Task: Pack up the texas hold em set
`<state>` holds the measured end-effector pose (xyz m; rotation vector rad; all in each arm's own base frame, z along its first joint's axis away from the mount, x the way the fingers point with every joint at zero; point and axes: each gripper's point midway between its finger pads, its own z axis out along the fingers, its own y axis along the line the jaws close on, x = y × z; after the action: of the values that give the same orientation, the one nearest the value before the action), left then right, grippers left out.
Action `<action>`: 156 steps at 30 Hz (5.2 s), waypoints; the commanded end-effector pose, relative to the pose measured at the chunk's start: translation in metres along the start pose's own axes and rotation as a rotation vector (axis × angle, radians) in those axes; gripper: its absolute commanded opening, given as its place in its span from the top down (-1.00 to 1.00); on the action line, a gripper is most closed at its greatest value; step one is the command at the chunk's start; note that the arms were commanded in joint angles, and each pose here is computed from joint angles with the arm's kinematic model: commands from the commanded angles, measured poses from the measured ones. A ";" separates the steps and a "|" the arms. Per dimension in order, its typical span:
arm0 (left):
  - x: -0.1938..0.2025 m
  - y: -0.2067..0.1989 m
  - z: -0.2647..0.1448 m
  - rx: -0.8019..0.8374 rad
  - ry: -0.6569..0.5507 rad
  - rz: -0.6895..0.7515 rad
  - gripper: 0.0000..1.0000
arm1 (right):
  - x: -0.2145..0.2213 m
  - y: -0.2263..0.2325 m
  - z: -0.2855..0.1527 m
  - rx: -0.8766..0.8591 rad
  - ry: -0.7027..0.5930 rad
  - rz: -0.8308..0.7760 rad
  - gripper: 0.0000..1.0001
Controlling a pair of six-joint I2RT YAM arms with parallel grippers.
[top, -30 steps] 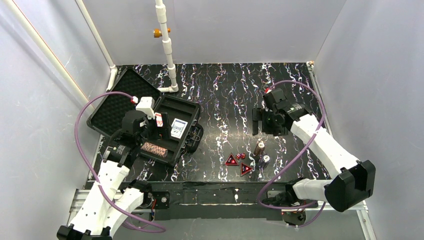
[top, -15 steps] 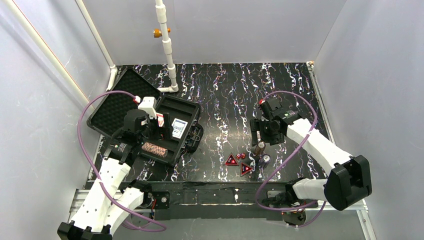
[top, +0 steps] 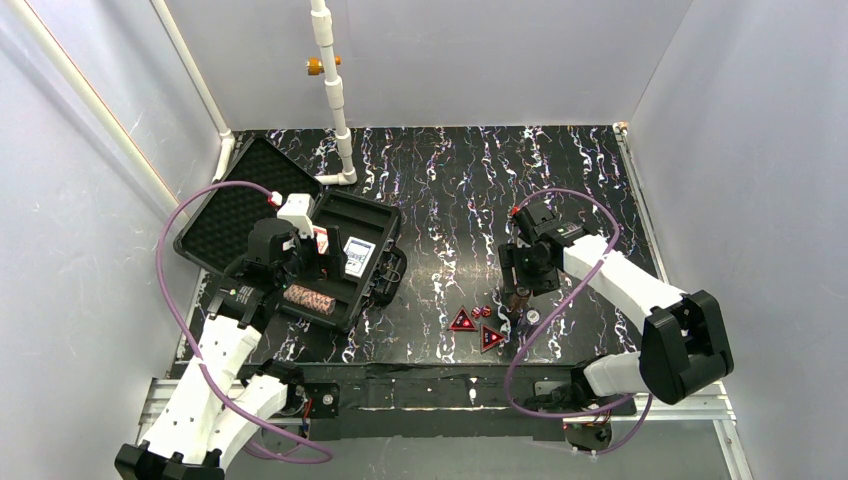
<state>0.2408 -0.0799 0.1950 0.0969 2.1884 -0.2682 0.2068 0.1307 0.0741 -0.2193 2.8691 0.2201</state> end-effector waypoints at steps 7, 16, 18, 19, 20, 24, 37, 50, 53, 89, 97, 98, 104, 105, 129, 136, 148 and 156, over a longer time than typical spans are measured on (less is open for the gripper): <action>0.000 -0.006 -0.005 0.040 0.001 0.014 -0.91 | -0.007 0.000 0.007 0.018 -0.014 -0.023 -0.42; 0.001 -0.007 -0.006 0.044 -0.001 0.011 -0.91 | -0.008 -0.006 0.005 0.061 -0.013 -0.015 -0.16; 0.002 -0.008 -0.007 0.051 -0.003 0.009 -0.91 | -0.006 -0.006 0.005 0.061 -0.011 -0.012 -0.09; 0.002 -0.008 -0.008 0.054 -0.007 0.009 -0.91 | -0.004 -0.006 0.005 0.061 -0.011 -0.011 -0.02; 0.002 -0.009 -0.008 0.055 -0.008 0.008 -0.91 | -0.002 -0.006 0.006 0.061 -0.006 -0.009 0.07; 0.004 -0.009 -0.007 0.056 -0.001 0.007 -0.92 | 0.004 -0.004 0.007 0.053 0.002 0.002 0.43; 0.004 -0.016 -0.013 0.085 -0.025 0.039 -0.93 | -0.029 0.011 -0.047 -0.007 -0.169 -0.005 0.97; 0.008 -0.053 -0.004 0.307 -0.047 0.071 -0.93 | -0.060 0.057 -0.082 -0.234 -0.256 -0.067 0.97; 0.014 -0.073 -0.004 0.433 -0.066 0.099 -0.92 | -0.065 0.077 -0.090 -0.344 -0.267 -0.101 0.97; -0.005 -0.173 -0.036 0.857 -0.141 0.602 -0.79 | -0.039 0.164 -0.145 -0.943 -0.225 -0.248 0.97; -0.005 -0.204 -0.051 0.945 -0.114 0.764 -0.69 | -0.026 0.171 -0.160 -0.986 -0.226 -0.294 0.97; -0.006 -0.205 -0.052 0.942 -0.120 0.780 -0.69 | -0.025 0.172 -0.163 -0.998 -0.223 -0.296 0.97; -0.008 -0.211 -0.058 0.936 -0.157 0.849 -0.63 | -0.021 0.177 -0.168 -1.034 -0.214 -0.289 0.97; -0.008 -0.212 -0.058 0.931 -0.162 0.860 -0.61 | -0.020 0.178 -0.168 -1.041 -0.213 -0.288 0.97; 0.005 -0.246 -0.027 0.918 -0.103 0.825 -0.17 | -0.024 0.192 -0.179 -1.069 -0.270 -0.251 0.97; 0.009 -0.243 -0.020 0.893 -0.088 0.827 -0.04 | -0.023 0.192 -0.180 -1.071 -0.280 -0.234 0.97; 0.020 -0.238 -0.013 0.870 -0.049 0.800 -0.08 | -0.018 0.195 -0.179 -1.104 -0.276 -0.230 0.97; 0.024 -0.238 -0.010 0.869 -0.041 0.802 -0.16 | -0.015 0.194 -0.176 -1.101 -0.275 -0.224 0.97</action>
<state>0.1768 -0.3085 0.2246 1.3806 1.6737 -0.7275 0.1562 0.2882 0.2410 -0.5500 2.2709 1.5143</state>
